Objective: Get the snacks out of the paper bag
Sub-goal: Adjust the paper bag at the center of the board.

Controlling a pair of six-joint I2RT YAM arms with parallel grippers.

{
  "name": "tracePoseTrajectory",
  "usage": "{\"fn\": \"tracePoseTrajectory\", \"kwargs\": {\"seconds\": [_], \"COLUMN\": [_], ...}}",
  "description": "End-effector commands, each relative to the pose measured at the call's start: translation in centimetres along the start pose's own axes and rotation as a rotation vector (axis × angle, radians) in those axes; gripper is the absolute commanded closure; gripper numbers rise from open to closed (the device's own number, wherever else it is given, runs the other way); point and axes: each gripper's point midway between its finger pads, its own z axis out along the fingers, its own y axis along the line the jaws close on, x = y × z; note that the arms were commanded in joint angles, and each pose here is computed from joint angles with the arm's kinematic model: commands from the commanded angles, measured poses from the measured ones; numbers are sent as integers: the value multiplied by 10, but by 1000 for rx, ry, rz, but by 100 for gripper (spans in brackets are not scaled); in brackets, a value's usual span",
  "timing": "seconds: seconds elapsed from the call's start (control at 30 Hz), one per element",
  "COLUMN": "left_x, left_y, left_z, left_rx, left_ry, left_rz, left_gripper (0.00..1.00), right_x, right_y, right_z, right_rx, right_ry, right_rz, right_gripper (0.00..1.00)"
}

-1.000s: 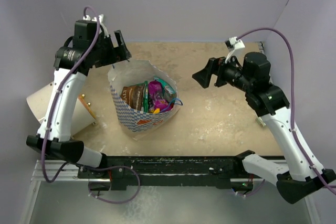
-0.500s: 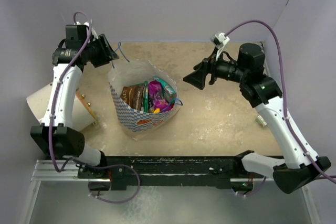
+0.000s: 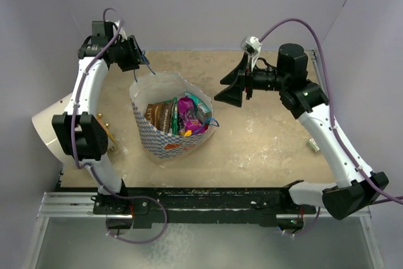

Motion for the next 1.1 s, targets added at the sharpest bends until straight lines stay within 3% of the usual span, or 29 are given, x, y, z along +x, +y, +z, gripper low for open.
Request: {"fn": "tracePoseTrajectory", "kwargs": {"seconds": [0.0, 0.1, 0.17, 0.43, 0.8, 1.07], "left_x": [-32, -45, -49, -80, -125, -154], "left_y": [-35, -48, -52, -59, -69, -88], "left_z": [7, 13, 19, -3, -77, -131], "left_rx": [195, 262, 287, 324, 285, 379], "left_ry": [-75, -88, -81, -153, -350, -448], "left_rz": [49, 49, 41, 23, -1, 14], "left_gripper": [47, 48, 53, 100, 100, 100], "right_x": [-20, -17, -17, -20, -12, -10], "right_y": [16, 14, 12, -10, -29, -40], "right_z": [-3, -1, 0, -7, -12, 8], "right_rx": [-69, -72, -51, 127, 257, 215], "right_ry": [-29, -6, 0, -5, 10, 33], "right_rz": [-86, -71, -70, -40, 43, 144], "right_gripper": [21, 24, 24, 20, 18, 19]}}
